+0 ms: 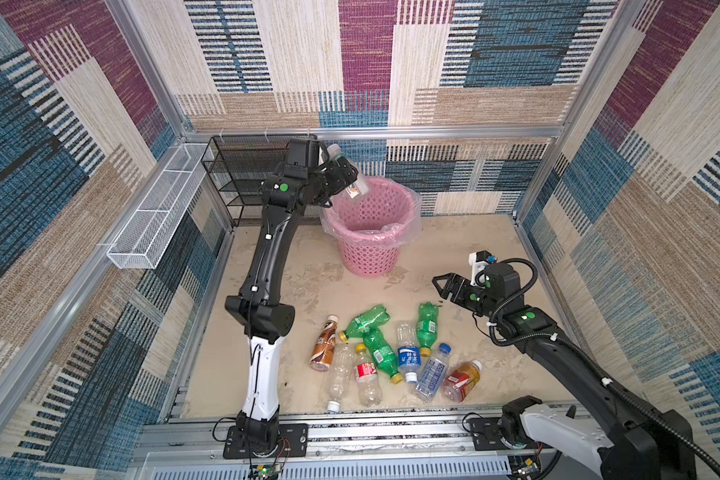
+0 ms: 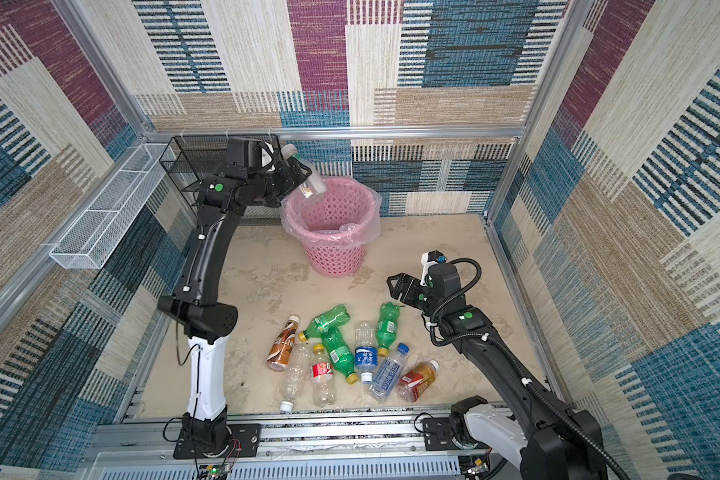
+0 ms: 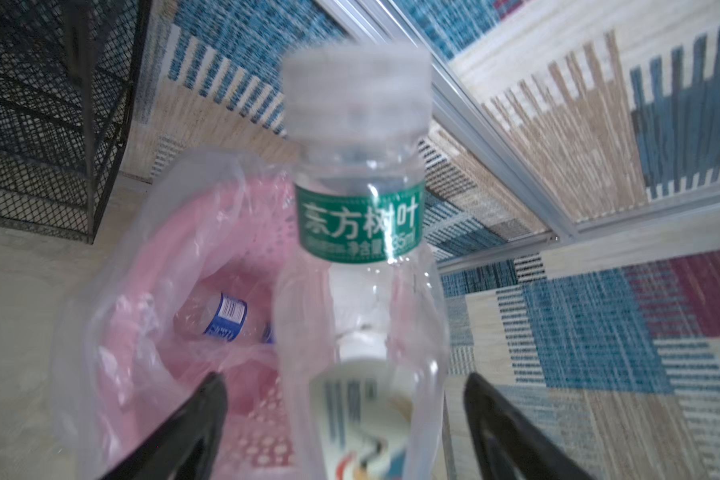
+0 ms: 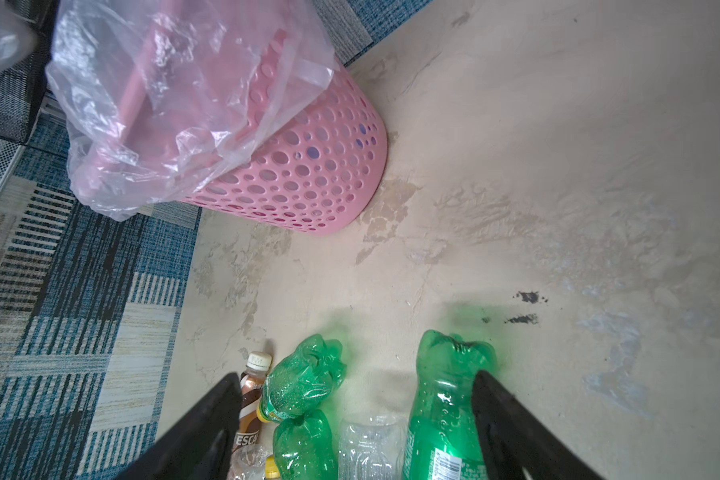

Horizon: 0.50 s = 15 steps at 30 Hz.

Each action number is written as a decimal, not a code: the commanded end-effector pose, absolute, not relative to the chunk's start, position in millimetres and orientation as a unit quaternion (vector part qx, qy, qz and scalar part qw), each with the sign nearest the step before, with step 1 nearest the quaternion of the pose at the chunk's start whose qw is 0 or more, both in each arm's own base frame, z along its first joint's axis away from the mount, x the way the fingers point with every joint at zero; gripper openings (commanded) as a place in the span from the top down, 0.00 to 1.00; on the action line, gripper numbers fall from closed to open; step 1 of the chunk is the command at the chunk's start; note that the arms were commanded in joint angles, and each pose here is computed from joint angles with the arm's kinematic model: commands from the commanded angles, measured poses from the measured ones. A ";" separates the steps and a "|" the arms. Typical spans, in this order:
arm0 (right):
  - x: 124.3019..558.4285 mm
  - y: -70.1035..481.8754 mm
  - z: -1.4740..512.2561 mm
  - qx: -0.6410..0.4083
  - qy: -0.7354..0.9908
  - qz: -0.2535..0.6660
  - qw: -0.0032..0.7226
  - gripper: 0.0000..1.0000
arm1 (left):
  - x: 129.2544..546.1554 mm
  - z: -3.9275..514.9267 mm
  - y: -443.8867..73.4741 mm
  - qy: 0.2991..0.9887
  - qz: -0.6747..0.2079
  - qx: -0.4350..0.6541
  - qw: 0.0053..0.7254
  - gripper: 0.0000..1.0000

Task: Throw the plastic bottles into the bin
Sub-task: 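Carry the green-label bottle with the left gripper and release it into the pink bin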

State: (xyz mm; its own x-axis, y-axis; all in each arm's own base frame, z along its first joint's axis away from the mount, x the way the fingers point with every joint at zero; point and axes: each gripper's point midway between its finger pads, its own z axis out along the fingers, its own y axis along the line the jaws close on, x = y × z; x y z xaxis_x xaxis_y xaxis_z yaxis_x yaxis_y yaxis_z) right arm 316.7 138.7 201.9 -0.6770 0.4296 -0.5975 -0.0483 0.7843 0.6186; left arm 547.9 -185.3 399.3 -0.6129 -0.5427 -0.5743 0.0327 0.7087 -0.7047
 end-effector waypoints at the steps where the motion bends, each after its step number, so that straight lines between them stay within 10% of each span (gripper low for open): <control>1: 310.9 130.7 197.7 0.119 0.867 0.291 0.385 0.12 | 457.5 512.9 -164.2 0.782 -0.385 -0.104 0.479 0.02; 6: 308.8 127.7 188.8 0.123 0.870 0.284 0.384 0.11 | 372.1 560.0 -152.2 0.699 -0.406 -0.056 0.586 0.01; 15: 305.9 134.3 167.2 0.125 0.883 0.291 0.348 0.12 | 322.6 502.9 -130.8 0.741 -0.371 -0.070 0.555 0.00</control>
